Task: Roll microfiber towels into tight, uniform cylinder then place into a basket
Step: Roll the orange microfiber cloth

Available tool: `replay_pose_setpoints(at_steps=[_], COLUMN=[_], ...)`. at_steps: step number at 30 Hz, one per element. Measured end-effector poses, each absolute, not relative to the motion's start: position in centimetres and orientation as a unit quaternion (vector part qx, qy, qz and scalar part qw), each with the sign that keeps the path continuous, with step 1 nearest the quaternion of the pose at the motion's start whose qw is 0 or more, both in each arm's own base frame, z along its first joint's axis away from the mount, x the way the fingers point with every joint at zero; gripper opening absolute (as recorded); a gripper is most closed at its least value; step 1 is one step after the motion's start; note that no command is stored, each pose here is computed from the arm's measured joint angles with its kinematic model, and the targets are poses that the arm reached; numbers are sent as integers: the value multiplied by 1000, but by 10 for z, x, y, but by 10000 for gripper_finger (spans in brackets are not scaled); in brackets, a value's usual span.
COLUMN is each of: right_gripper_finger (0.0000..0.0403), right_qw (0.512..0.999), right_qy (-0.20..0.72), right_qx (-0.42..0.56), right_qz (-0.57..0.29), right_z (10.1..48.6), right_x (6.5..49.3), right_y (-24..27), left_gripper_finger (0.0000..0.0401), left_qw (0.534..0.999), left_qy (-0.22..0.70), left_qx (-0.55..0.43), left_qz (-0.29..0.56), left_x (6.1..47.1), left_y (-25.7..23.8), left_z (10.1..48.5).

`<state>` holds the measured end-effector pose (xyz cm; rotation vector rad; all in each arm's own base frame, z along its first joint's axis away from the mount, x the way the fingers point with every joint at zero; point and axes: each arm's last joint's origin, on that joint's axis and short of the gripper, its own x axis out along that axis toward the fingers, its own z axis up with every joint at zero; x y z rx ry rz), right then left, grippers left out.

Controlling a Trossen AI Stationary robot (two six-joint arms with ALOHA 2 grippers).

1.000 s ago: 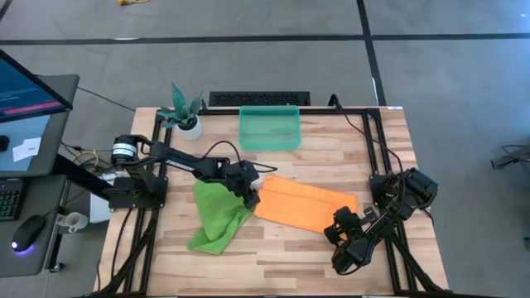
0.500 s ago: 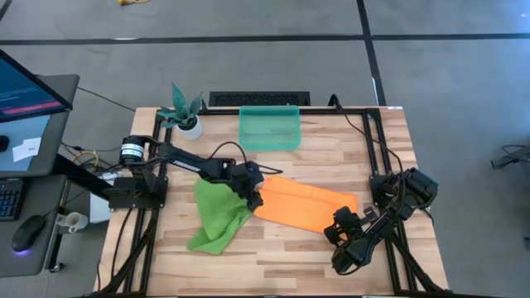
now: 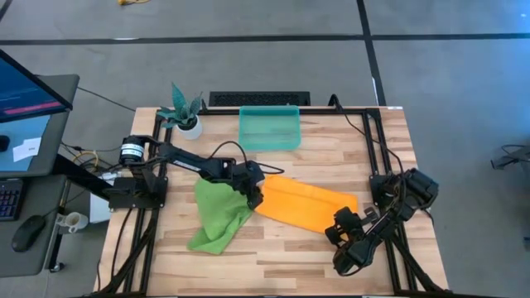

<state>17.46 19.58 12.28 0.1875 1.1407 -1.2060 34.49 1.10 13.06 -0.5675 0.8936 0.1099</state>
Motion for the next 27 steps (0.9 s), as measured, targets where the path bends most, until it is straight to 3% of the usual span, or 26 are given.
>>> replay_pose_setpoints(at_steps=[3,16,27], right_gripper_finger=[12,12,12], right_qw=[675,691,708], right_qy=[498,453,451], right_qx=[81,87,80], right_qz=[-538,-556,-537], right_z=[124,127,136], right_x=[170,146,154], right_y=[198,211,217], left_gripper_finger=[7,2,1], left_qw=[864,882,881], left_qy=[426,427,436], left_qx=[-263,-191,-163], left_qz=[49,54,84], left_x=[345,344,341], left_y=[11,-16,-24], left_z=[131,131,130])
